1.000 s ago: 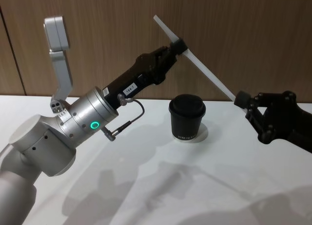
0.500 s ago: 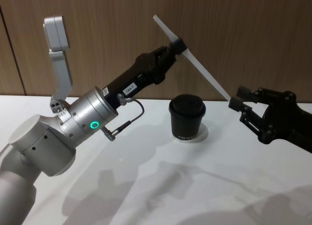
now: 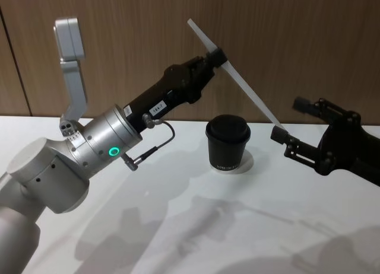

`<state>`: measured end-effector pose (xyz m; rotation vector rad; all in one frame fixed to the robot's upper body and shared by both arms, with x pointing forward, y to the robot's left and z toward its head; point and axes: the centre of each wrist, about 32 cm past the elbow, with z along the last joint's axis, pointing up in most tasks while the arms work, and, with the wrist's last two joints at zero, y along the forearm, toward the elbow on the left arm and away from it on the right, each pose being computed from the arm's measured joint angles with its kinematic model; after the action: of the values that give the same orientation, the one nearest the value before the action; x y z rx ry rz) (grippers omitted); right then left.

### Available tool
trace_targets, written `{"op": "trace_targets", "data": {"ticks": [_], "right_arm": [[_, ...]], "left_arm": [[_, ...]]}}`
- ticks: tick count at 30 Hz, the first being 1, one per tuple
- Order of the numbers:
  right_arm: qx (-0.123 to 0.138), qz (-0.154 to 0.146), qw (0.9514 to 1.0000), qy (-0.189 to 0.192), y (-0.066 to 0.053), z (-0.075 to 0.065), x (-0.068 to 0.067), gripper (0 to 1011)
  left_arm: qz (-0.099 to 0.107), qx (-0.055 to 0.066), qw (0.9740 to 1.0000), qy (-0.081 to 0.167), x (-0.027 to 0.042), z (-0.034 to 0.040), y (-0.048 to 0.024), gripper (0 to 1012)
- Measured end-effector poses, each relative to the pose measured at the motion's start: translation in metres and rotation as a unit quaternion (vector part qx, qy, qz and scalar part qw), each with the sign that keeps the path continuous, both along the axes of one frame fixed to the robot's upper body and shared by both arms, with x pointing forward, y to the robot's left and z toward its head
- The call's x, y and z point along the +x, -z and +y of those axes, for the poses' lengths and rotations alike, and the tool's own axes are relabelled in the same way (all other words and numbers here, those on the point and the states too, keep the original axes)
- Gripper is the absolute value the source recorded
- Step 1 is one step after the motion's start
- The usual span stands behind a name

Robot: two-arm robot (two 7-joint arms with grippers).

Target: Pick up the straw with one hand, pass it to the other hand, and insert it into the cup.

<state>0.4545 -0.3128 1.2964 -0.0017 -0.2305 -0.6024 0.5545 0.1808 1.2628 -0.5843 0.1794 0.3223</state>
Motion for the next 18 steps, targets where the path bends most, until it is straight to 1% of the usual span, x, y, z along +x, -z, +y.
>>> {"op": "trace_targets", "data": {"ticks": [3, 4, 5, 6, 7, 8, 9, 10, 11, 12, 14, 15, 18], "right_arm": [[0.000, 0.000, 1.0000, 0.000, 0.000, 0.000, 0.000, 820], [0.000, 0.000, 1.0000, 0.000, 0.000, 0.000, 0.000, 838], [0.000, 0.000, 1.0000, 0.000, 0.000, 0.000, 0.000, 889], [0.000, 0.000, 1.0000, 0.000, 0.000, 0.000, 0.000, 905], [0.000, 0.000, 1.0000, 0.000, 0.000, 0.000, 0.000, 917], [0.000, 0.000, 1.0000, 0.000, 0.000, 0.000, 0.000, 959], [0.000, 0.000, 1.0000, 0.000, 0.000, 0.000, 0.000, 980], [0.000, 0.000, 1.0000, 0.000, 0.000, 0.000, 0.000, 996], [0.000, 0.000, 1.0000, 0.000, 0.000, 0.000, 0.000, 1001], [0.000, 0.000, 1.0000, 0.000, 0.000, 0.000, 0.000, 1001], [0.000, 0.000, 1.0000, 0.000, 0.000, 0.000, 0.000, 1001], [0.000, 0.000, 1.0000, 0.000, 0.000, 0.000, 0.000, 1001], [0.000, 0.000, 1.0000, 0.000, 0.000, 0.000, 0.000, 1001]], "left_arm": [[-0.003, 0.010, 0.9999, -0.008, -0.0007, 0.0015, -0.0018, 0], [-0.006, 0.018, 0.9997, -0.014, -0.0015, 0.0026, -0.0037, 0], [-0.007, 0.023, 0.9995, -0.018, -0.0018, 0.0032, -0.0045, 0], [-0.010, 0.031, 0.9992, -0.025, -0.0024, 0.0041, -0.0061, 0], [-0.012, 0.036, 0.9989, -0.029, -0.0029, 0.0047, -0.0073, 0], [-0.015, 0.045, 0.9982, -0.037, -0.0037, 0.0058, -0.0091, 0], [-0.015, 0.045, 0.9982, -0.037, -0.0037, 0.0058, -0.0091, 0], [-0.020, 0.055, 0.9973, -0.044, -0.0045, 0.0069, -0.0115, 0], [-0.021, 0.059, 0.9969, -0.047, -0.0047, 0.0075, -0.0125, 0], [-0.025, 0.069, 0.9958, -0.055, -0.0053, 0.0084, -0.0147, 0], [-0.029, 0.079, 0.9946, -0.061, -0.0057, 0.0092, -0.0171, 0], [-0.034, 0.088, 0.9932, -0.067, -0.0061, 0.0102, -0.0201, 0], [-0.041, 0.104, 0.9909, -0.075, -0.0065, 0.0114, -0.0241, 0]]}}
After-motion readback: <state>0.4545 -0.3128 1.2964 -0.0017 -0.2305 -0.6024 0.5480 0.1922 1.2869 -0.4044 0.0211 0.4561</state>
